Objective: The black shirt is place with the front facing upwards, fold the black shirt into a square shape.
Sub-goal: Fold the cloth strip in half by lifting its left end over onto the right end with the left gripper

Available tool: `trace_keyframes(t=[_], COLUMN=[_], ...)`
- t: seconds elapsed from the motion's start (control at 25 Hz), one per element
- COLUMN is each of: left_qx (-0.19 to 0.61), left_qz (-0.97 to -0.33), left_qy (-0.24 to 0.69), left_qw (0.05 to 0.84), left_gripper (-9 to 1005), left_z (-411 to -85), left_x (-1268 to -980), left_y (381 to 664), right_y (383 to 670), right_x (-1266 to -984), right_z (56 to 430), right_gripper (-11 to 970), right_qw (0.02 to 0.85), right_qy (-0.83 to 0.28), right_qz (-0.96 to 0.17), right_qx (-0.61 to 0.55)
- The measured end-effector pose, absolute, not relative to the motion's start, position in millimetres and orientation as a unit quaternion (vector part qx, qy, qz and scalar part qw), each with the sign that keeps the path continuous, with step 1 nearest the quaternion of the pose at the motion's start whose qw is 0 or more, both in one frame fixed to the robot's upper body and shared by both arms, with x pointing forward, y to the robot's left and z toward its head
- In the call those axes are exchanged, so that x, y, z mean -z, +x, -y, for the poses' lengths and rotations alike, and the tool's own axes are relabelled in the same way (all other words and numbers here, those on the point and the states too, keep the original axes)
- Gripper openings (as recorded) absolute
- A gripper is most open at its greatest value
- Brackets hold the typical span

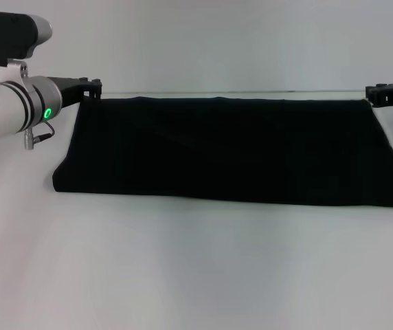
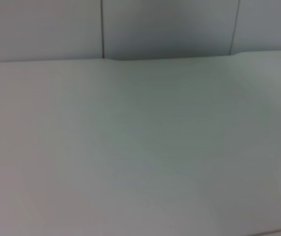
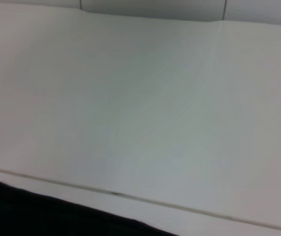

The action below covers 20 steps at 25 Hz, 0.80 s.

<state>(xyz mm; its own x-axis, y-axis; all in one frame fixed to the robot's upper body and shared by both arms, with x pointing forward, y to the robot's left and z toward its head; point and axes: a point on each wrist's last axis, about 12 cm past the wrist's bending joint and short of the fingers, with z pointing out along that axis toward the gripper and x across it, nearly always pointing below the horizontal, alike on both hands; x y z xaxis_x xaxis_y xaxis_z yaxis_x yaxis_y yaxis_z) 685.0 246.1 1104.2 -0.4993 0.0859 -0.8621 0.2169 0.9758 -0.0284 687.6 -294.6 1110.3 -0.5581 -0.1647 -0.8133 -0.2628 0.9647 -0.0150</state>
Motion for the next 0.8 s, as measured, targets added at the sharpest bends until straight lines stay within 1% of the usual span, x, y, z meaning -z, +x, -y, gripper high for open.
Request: trace_keyframes(t=[0.04,0.16,0.24,0.4,0.48,0.52,0.6,0.68,0.72,0.8], left_qx=[0.064,0.053,0.055,0.064,0.078,0.095,0.131,0.177,0.205,0.235], left_qz=[-0.863,-0.863,-0.862,-0.86,-0.86,-0.86,-0.86,-0.856,-0.852,-0.846], left_qy=[0.084,0.068,0.061,0.048,0.052,0.058,0.073,0.096,0.114,0.133], left_qw=[0.493,0.498,0.5,0.505,0.502,0.498,0.488,0.476,0.468,0.46], left_gripper=[23,181,258,413,509,556,652,686,703,737], left_z=[-246,-247,-248,-253,-255,-255,-256,-256,-256,-257], left_x=[-1104,-1103,-1103,-1105,-1106,-1107,-1109,-1114,-1117,-1122], left_y=[685,685,685,685,685,684,680,674,669,662], right_y=[688,689,689,687,685,681,678,671,666,657], right_x=[-1110,-1110,-1111,-1115,-1119,-1126,-1129,-1135,-1138,-1143], right_z=[296,301,304,314,321,327,331,336,339,345], right_gripper=[57,193,284,373,417,439,484,528,597,735], right_qw=[0.457,0.467,0.469,0.464,0.46,0.453,0.446,0.433,0.426,0.412], right_qy=[-0.116,-0.1,-0.094,-0.077,-0.069,-0.062,-0.061,-0.061,-0.061,-0.063], right_qz=[-0.88,-0.878,-0.878,-0.881,-0.883,-0.884,-0.886,-0.887,-0.888,-0.89], right_qx=[-0.048,-0.029,-0.024,-0.046,-0.067,-0.096,-0.114,-0.144,-0.16,-0.186])
